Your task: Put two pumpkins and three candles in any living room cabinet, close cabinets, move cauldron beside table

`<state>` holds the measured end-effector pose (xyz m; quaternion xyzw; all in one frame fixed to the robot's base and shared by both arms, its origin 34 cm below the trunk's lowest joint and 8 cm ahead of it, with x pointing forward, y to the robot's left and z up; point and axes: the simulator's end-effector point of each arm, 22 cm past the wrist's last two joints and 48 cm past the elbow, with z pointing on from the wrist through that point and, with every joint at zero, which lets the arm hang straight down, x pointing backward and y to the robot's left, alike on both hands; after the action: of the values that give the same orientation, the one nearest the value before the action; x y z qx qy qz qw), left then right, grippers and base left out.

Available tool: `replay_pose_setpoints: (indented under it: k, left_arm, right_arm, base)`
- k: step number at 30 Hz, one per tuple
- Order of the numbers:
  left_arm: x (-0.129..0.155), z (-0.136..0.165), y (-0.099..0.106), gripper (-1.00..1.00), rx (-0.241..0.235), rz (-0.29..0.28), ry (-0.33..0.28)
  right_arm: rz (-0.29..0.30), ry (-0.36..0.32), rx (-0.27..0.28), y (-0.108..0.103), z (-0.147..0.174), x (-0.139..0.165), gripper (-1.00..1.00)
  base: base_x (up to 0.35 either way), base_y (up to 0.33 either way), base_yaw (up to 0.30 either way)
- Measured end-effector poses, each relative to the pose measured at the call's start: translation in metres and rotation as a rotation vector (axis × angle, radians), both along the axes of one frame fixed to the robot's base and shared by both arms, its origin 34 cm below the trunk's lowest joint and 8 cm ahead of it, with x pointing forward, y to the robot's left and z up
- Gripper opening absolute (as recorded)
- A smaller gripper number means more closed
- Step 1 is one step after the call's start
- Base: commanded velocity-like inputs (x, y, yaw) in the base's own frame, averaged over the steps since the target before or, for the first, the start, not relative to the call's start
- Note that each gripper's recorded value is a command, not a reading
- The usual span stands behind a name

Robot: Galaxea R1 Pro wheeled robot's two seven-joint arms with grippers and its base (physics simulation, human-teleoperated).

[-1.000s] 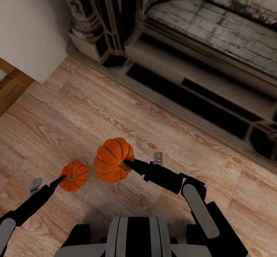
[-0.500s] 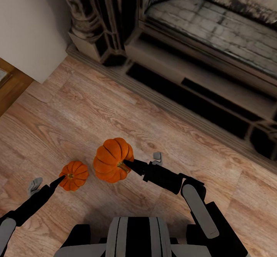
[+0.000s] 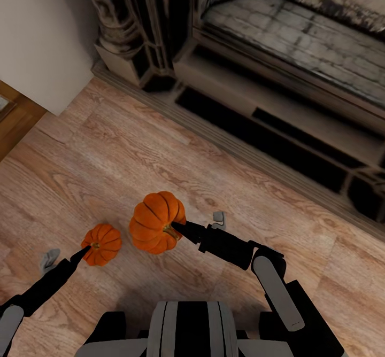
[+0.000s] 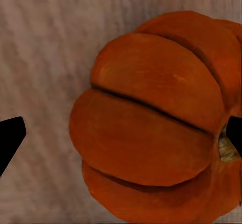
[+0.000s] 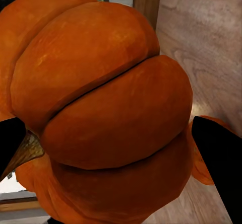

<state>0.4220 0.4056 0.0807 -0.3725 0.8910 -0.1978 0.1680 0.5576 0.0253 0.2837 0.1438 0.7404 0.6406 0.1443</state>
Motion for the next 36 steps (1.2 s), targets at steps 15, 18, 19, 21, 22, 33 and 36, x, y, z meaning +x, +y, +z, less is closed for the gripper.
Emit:
replay_pose_setpoints:
  k: [15, 18, 19, 21, 22, 33, 36]
  left_arm:
    - [0.002, -0.003, -0.015, 1.00, -0.015, -0.026, -0.009]
    - [0.001, -0.003, -0.015, 1.00, -0.015, -0.027, -0.009]
    - [0.001, -0.003, -0.015, 1.00, -0.015, -0.028, -0.008]
    - [0.003, -0.001, -0.016, -1.00, -0.025, -0.020, -0.014]
    - [0.004, -0.001, -0.017, -1.00, -0.029, -0.022, -0.020]
    - [0.004, -0.001, -0.017, -1.00, -0.029, -0.023, -0.023]
    - [0.004, -0.001, -0.017, -1.00, -0.028, -0.023, -0.022]
  right_arm:
    - [0.000, 0.000, 0.000, 0.000, 0.000, 0.000, -1.00]
    - [0.000, 0.000, 0.000, 0.000, 0.000, 0.000, -1.00]
    - [0.000, 0.000, 0.001, 0.001, 0.001, 0.000, -1.00]
    - [0.000, 0.000, 0.002, 0.001, 0.001, 0.000, -1.00]
    - [0.000, 0.000, 0.001, 0.000, 0.001, 0.000, -1.00]
    - [0.001, 0.001, 0.000, 0.001, 0.000, -0.001, -1.00]
    - [0.001, 0.001, 0.001, 0.001, 0.000, -0.001, -1.00]
  base:
    - [0.006, -0.025, 0.000]
    - [0.138, -0.099, 0.000]
    - [0.142, -0.117, 0.000]
    - [0.114, -0.075, 0.000]
    - [0.094, -0.034, 0.000]
    - [0.013, -0.004, 0.000]
    - [0.000, 0.000, 0.000]
